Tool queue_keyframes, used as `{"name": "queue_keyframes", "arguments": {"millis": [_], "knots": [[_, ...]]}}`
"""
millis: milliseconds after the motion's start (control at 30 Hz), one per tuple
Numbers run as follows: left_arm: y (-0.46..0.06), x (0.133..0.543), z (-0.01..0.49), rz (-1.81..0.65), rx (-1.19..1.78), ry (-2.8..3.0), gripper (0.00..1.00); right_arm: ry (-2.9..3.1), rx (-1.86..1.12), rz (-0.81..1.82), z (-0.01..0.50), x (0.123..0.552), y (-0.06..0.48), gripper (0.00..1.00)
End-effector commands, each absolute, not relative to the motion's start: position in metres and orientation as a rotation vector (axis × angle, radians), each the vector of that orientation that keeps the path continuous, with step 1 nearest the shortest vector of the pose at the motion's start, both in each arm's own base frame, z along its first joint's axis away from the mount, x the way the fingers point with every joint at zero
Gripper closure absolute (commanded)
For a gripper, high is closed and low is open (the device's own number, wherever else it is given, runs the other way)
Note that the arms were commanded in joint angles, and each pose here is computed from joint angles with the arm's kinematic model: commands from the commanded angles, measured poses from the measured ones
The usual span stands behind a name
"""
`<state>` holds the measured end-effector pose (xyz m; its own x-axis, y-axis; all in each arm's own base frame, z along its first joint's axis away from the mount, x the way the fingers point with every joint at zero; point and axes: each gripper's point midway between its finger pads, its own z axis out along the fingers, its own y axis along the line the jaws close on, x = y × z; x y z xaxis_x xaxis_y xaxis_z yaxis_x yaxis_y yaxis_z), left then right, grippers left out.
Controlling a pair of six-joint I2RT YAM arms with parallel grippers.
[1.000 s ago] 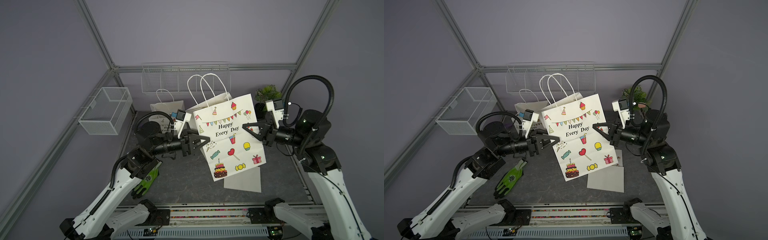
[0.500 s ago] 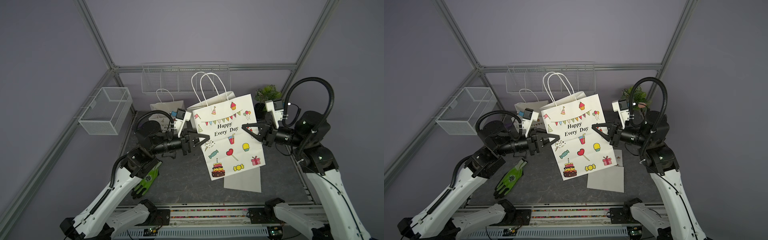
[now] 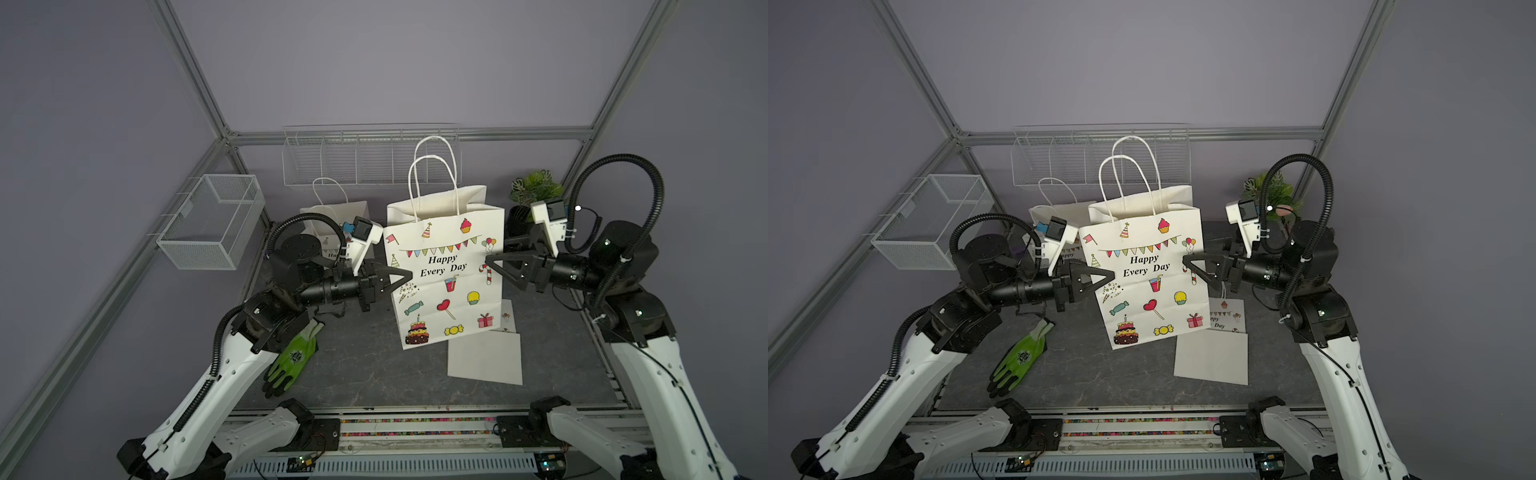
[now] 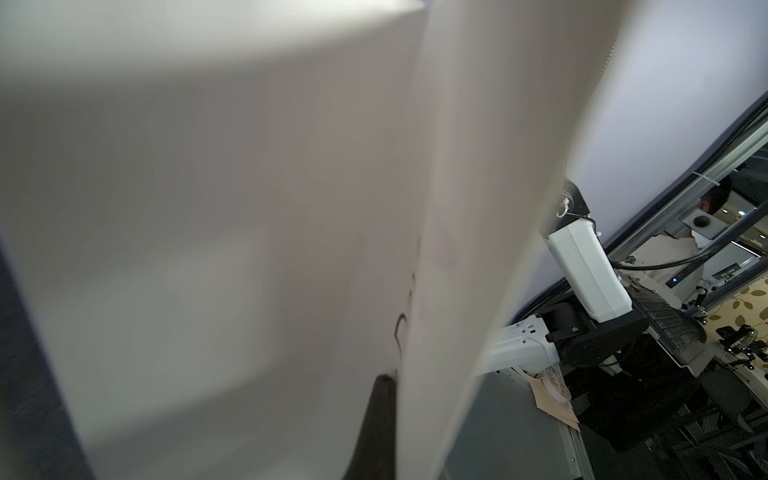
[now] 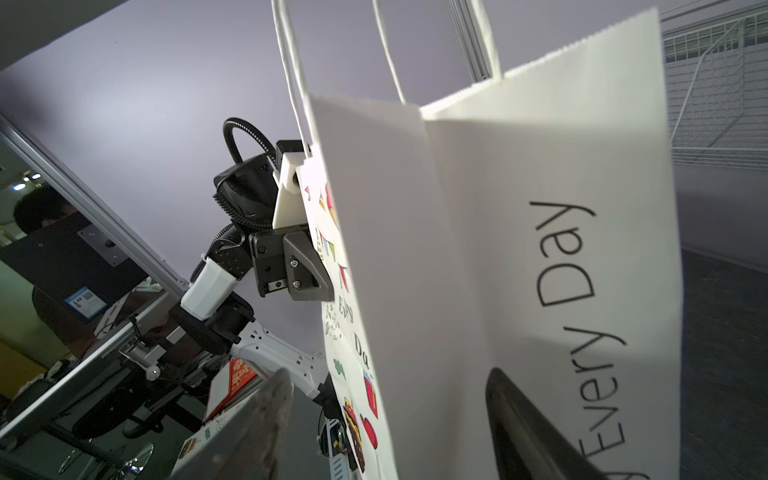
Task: Put away the paper bag
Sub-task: Press the paper bag.
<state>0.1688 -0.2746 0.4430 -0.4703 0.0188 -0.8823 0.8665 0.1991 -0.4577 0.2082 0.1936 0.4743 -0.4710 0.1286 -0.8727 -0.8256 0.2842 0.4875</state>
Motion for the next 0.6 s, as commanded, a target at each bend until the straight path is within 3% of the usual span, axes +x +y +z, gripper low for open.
{"name": "queue_keyframes", "arguments": {"millis": [0,100,567], "knots": [[-0.265,0.162,0.444,-1.385,0.908,1.681,1.00,1.599,-0.667,1.354,0.485,0.209,0.185,0.00],[-0.260,0.160,0.448,-1.420,0.943,1.679,1.00,1.572,-0.653,1.374,0.489,0.216,0.176,0.11],[-0.244,0.143,0.482,-1.669,1.142,1.536,1.00,1.616,-0.546,1.348,0.458,0.254,0.152,0.11]]}}
